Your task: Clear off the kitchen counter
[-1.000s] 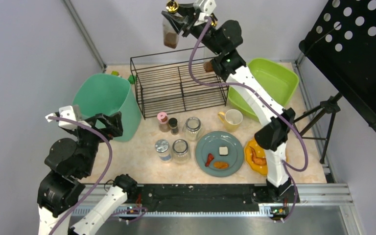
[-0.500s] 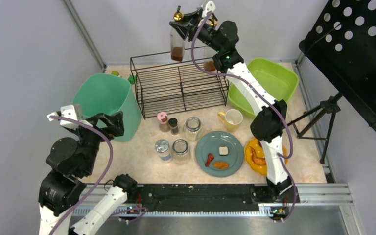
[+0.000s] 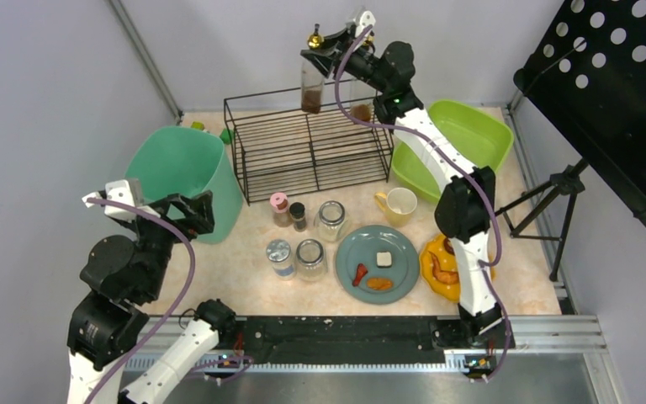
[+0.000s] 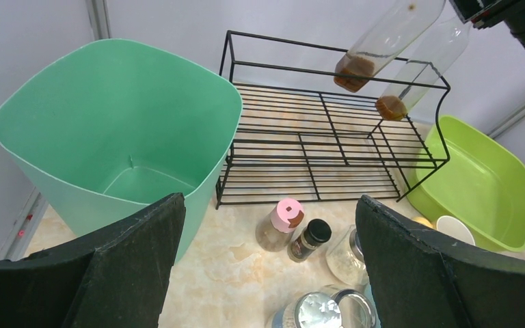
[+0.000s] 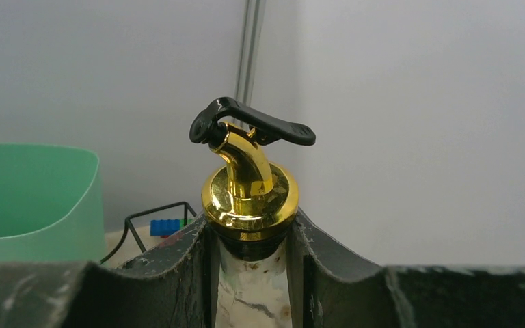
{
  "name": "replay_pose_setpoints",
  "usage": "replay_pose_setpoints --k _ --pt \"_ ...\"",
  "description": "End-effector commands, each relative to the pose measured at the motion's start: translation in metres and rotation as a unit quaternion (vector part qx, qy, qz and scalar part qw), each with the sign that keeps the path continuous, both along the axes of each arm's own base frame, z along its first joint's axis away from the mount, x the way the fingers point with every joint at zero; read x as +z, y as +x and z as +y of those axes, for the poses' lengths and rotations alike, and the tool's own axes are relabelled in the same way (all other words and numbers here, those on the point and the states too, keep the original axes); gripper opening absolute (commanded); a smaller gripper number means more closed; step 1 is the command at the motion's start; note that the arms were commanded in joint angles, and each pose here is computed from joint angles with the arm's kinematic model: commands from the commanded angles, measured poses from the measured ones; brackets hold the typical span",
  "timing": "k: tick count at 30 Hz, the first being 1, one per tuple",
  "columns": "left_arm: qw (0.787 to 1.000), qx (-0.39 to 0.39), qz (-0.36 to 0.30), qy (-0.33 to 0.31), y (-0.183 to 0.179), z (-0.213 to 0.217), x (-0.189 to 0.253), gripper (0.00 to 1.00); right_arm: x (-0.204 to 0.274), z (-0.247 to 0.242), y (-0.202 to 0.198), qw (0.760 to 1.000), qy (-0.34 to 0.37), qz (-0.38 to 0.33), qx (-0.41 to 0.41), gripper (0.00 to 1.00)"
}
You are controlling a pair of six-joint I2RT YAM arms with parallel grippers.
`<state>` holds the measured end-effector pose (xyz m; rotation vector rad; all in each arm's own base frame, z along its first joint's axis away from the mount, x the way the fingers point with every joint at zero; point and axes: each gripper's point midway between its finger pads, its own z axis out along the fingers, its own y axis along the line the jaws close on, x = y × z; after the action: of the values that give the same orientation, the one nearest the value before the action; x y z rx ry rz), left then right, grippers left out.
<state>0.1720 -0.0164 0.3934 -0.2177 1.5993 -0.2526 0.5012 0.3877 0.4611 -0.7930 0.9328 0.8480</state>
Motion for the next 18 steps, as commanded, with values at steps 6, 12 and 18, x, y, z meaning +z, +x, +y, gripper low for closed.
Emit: replay_pose_setpoints --k 6,12,18 --pt "1.0 -0.011 -0.01 -0.012 0.011 -0.01 0.007 0.99 0.066 -0.043 -0.029 0.998 0.028 -0.056 0.016 0.0" --pt "1.0 -0.02 -0.009 -0.015 0.015 -0.016 0.008 0.99 0.048 -0.046 -0.007 1.0 0.016 0.006 0.017 0.0" --pt "0.999 -0.027 -0.008 -0.019 0.017 -0.019 0.009 0.99 0.023 -0.043 0.012 0.999 -0.002 0.051 -0.002 0.0"
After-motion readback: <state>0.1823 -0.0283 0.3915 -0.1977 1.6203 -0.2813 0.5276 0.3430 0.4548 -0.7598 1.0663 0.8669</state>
